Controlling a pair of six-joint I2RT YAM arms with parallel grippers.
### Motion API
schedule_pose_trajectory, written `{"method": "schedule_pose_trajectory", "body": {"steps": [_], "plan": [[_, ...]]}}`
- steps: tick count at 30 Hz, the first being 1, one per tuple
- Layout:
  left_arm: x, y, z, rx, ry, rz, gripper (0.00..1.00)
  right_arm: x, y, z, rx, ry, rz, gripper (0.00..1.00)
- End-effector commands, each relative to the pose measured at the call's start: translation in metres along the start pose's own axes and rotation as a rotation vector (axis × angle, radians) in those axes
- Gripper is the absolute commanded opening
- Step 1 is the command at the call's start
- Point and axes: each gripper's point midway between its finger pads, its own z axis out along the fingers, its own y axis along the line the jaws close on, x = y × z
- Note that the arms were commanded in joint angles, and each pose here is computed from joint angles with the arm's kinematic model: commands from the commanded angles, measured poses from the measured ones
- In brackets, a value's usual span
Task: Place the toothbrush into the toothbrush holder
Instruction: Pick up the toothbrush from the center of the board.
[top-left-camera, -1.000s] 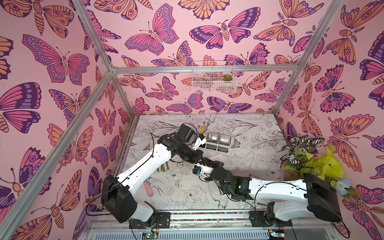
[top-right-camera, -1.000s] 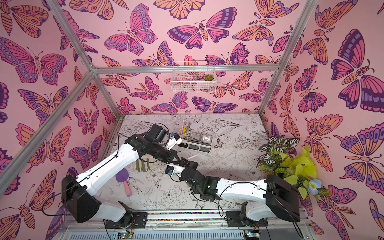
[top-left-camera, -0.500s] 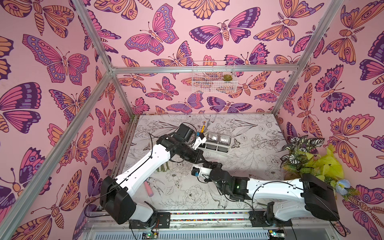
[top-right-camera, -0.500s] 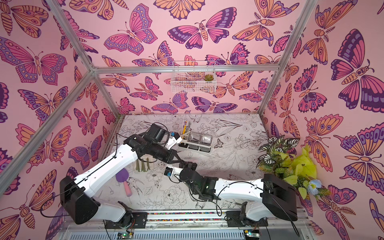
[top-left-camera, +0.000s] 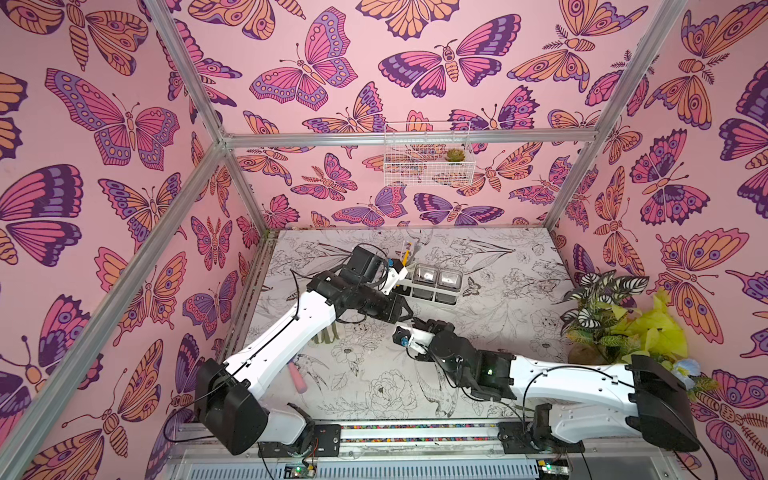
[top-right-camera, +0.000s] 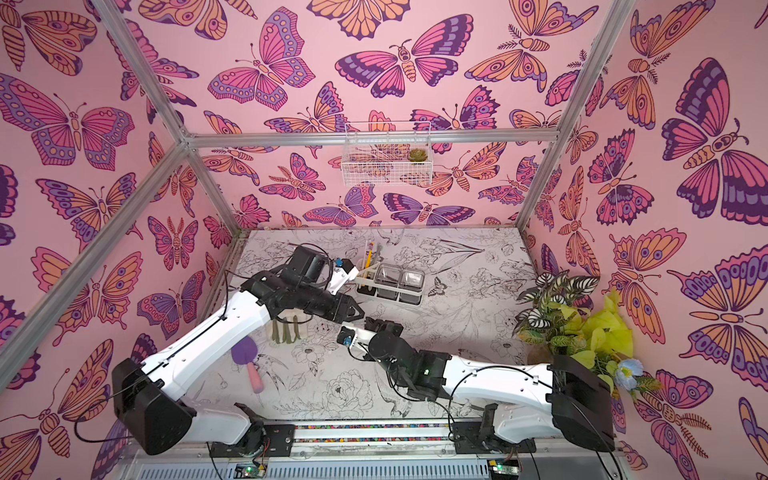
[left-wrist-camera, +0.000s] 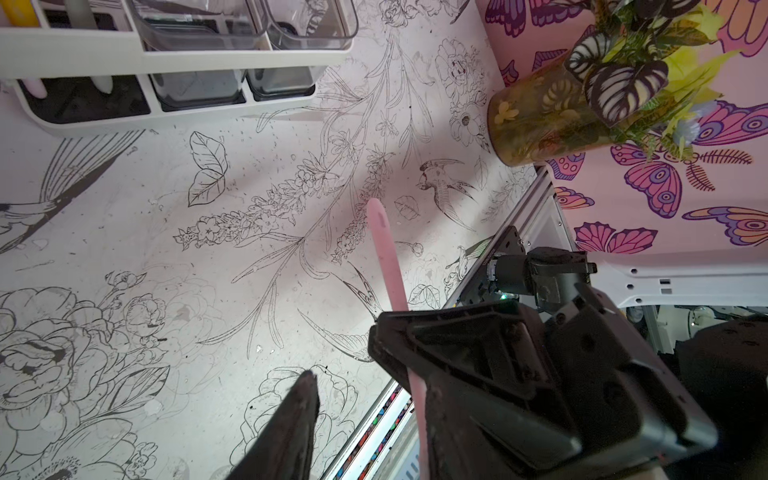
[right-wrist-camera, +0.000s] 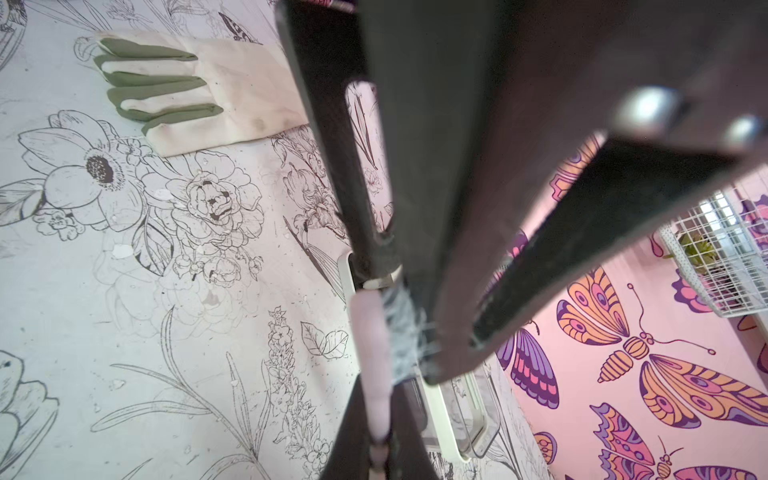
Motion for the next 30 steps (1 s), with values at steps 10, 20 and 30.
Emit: {"method": "schedule_pose_trajectory", "body": {"steps": [10,20,30], "plan": [[0.021,0.066,0.005,-0.266,0.041,-0.053,0.46,-0.009,-0.064,-0.017,0.185,-0.015,0.26,0.0],[0.008,0.129,0.012,-0.498,-0.092,-0.139,0.47,-0.023,-0.128,-0.01,0.218,-0.057,0.445,0.0],[0.006,0.176,0.016,-0.662,-0.307,-0.092,0.46,-0.031,-0.18,0.019,0.204,-0.114,0.597,0.0]]}}
